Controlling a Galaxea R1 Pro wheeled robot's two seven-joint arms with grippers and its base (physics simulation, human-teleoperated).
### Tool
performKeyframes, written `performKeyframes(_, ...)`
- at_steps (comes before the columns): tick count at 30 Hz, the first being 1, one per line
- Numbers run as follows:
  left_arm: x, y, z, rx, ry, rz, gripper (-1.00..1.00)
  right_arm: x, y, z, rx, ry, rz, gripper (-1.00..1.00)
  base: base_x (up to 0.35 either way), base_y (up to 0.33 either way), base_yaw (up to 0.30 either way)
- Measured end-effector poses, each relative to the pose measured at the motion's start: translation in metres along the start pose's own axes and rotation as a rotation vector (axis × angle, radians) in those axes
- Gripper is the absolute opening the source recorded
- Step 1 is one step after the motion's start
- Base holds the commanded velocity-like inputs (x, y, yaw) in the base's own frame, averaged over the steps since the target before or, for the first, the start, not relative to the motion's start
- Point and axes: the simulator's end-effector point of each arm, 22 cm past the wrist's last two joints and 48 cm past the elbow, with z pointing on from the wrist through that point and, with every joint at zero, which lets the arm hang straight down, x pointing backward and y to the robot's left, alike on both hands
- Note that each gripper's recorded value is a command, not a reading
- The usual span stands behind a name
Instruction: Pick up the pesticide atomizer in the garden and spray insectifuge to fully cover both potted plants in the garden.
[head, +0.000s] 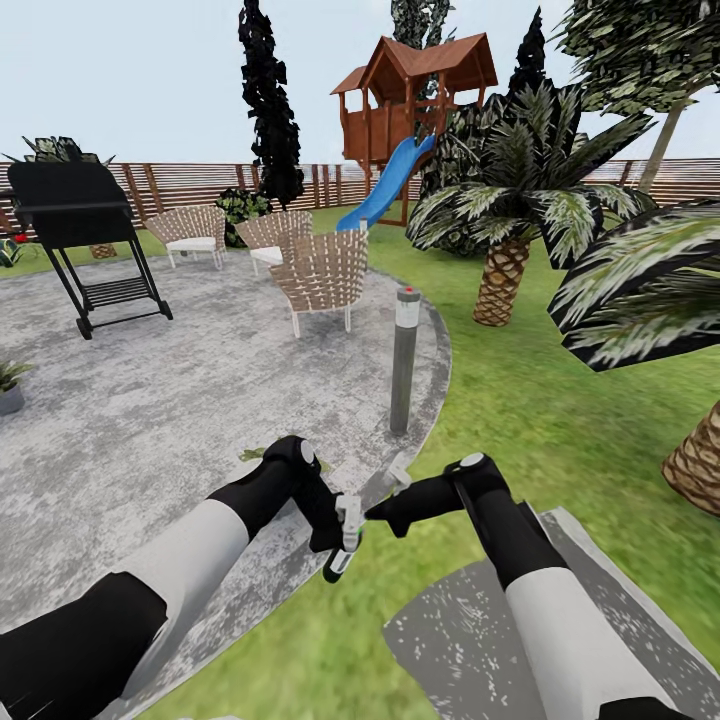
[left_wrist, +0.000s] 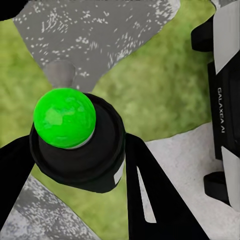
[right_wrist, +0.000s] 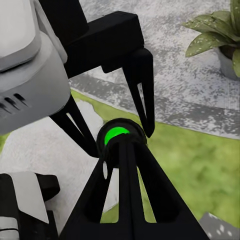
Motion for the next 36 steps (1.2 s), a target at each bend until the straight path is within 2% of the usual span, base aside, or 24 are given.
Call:
performKeyframes(11, -0.008, 0.002, -0.005, -0.013, -0.013, 0.021, -1.0, 0.002, 0.001, 0.001, -0.001, 0.009, -0.006, -1.0, 0.0, 0.0, 0.0)
performKeyframes(36, -0.02, 0.0, -0.004, -0.008, -0.027, 0.041, -1.0, 0.003, -0.001, 0.0, 0.004, 0.01, -0.007, -1.0, 0.0, 0.0, 0.0)
